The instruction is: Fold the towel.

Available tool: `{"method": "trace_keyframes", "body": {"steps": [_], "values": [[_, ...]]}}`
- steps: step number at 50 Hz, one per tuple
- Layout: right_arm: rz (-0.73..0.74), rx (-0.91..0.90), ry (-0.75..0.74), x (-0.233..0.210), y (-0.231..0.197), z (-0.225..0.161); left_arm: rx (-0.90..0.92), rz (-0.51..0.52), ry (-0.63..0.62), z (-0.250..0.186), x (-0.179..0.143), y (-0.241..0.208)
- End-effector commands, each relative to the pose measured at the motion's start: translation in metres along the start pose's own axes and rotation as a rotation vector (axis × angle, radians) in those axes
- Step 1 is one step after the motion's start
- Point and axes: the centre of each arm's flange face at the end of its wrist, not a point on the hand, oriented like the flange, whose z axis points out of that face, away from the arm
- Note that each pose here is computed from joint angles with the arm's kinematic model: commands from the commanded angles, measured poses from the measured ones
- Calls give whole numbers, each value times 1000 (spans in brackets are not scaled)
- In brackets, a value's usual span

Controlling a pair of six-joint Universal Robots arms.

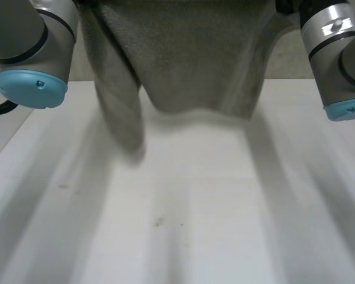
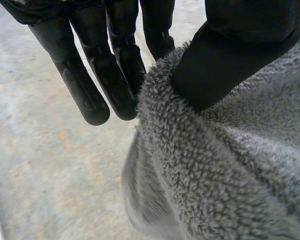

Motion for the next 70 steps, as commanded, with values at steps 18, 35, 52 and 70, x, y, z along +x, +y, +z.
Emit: {"method": "trace_keyframes", "body": {"steps": [18,35,52,70], "values": [[45,-893,-480,-67,138,-168,-944,38,138,-217,25,184],[44,-922,-416,-40,143,-179,-756,-9,121,-201,11,118],[49,-923,-413,-44,150,-187,-676,193,427,-150,-1,149],[51,-947,-428,-49,156,-195,-546,376,710,-122,22,206]]}}
